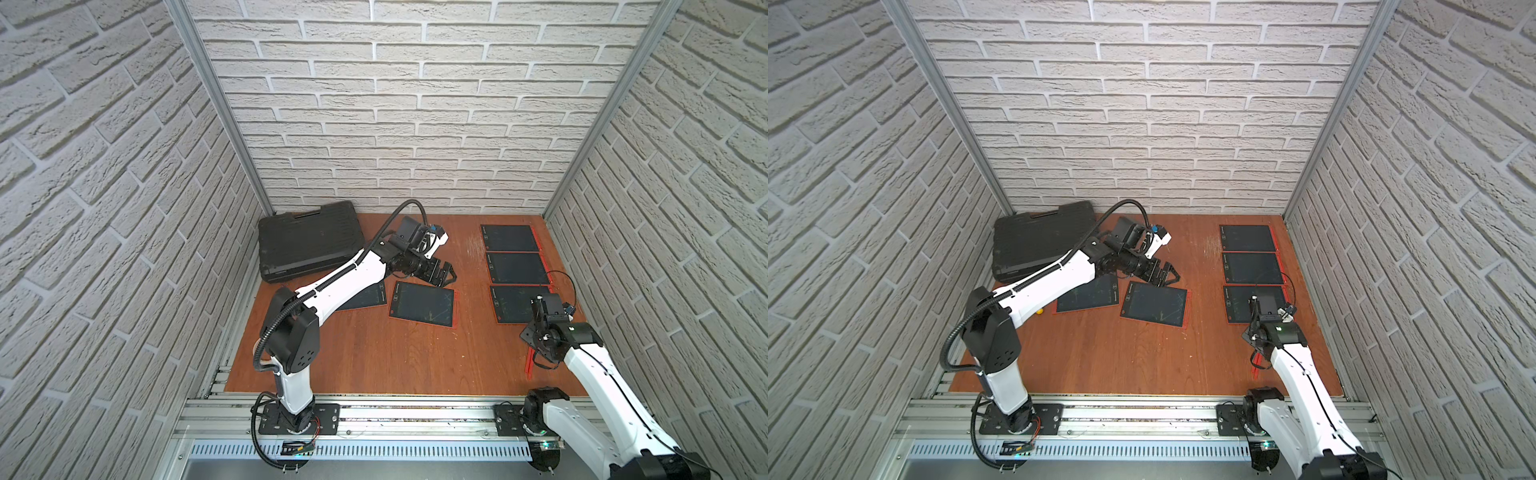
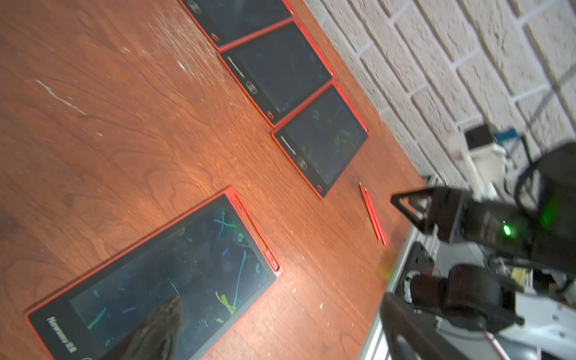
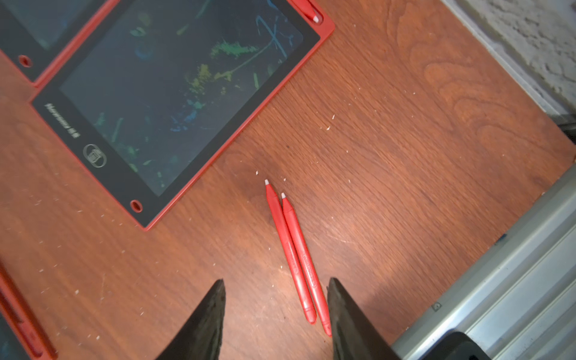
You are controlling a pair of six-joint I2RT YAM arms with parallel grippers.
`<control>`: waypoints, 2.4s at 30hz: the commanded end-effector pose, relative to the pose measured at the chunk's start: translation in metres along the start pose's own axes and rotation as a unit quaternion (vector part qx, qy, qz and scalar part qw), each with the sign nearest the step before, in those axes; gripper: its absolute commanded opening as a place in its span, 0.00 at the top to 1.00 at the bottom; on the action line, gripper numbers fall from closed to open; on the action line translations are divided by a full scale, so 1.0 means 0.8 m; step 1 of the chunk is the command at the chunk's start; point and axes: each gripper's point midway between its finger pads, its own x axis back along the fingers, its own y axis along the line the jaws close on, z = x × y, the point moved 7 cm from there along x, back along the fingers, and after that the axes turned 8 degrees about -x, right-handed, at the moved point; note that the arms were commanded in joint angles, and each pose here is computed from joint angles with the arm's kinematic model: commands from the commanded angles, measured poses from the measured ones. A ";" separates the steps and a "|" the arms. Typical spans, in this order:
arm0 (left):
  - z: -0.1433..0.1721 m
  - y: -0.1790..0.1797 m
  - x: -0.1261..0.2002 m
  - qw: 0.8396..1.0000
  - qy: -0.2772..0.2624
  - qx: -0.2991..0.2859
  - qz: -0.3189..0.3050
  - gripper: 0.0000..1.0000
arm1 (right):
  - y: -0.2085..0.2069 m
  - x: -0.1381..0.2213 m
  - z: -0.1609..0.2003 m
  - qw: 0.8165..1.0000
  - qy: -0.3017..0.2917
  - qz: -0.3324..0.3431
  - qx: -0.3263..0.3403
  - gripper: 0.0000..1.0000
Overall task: Place the stylus back onto the writing tablet
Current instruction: Move the writing tablet to the center of the board, then move the stylus to the center of the board.
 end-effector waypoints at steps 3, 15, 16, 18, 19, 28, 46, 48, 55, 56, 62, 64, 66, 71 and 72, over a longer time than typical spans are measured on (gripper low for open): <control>-0.002 -0.007 0.012 0.999 -0.009 -0.032 -0.011 0.02 | 0.005 -0.020 -0.008 1.000 0.009 -0.017 -0.011 0.51; -0.003 -0.010 0.054 0.997 -0.028 -0.039 -0.064 0.02 | 0.005 -0.063 -0.023 0.998 0.068 -0.007 -0.017 0.64; -0.003 -0.011 0.055 0.997 -0.027 -0.038 -0.062 0.02 | 0.005 -0.064 -0.024 0.997 0.069 -0.006 -0.018 0.64; -0.003 -0.011 0.056 0.997 -0.029 -0.036 -0.063 0.02 | 0.004 -0.066 -0.023 0.997 0.074 -0.004 -0.021 0.65; -0.004 -0.011 0.057 0.997 -0.031 -0.036 -0.064 0.02 | 0.003 -0.068 -0.022 0.997 0.077 -0.002 -0.022 0.66; -0.006 -0.003 0.064 0.997 -0.038 -0.024 -0.070 0.02 | 0.009 -0.086 -0.002 0.991 0.132 -0.016 -0.035 0.70; -0.009 0.012 0.073 0.996 -0.051 -0.004 -0.069 0.02 | 0.043 -0.073 0.044 0.986 0.153 -0.057 0.020 0.79; -0.008 0.013 0.073 0.996 -0.050 -0.003 -0.070 0.02 | 0.050 -0.068 0.049 0.987 0.149 -0.057 0.034 0.80; -0.009 0.013 0.074 0.996 -0.050 -0.004 -0.072 0.02 | 0.078 -0.052 0.072 0.984 0.147 -0.078 0.067 0.81; -0.009 0.013 0.074 0.996 -0.050 -0.004 -0.073 0.02 | 0.083 -0.049 0.076 0.983 0.147 -0.083 0.072 0.81; -0.008 0.017 0.075 0.995 -0.046 0.004 -0.085 0.02 | 0.116 -0.030 0.107 0.976 0.149 -0.114 0.106 0.82; -0.008 0.018 0.075 0.995 -0.045 0.007 -0.090 0.02 | 0.131 -0.026 0.125 0.973 0.156 -0.129 0.110 0.82; -0.007 0.019 0.076 0.995 -0.045 0.006 -0.093 0.02 | 0.145 -0.021 0.142 0.971 0.158 -0.141 0.112 0.82; -0.007 0.020 0.077 0.994 -0.045 0.007 -0.097 0.02 | 0.182 -0.002 0.176 0.965 0.148 -0.156 0.148 0.82; -0.007 0.021 0.077 0.994 -0.045 0.007 -0.098 0.02 | 0.189 0.002 0.181 0.964 0.146 -0.156 0.157 0.83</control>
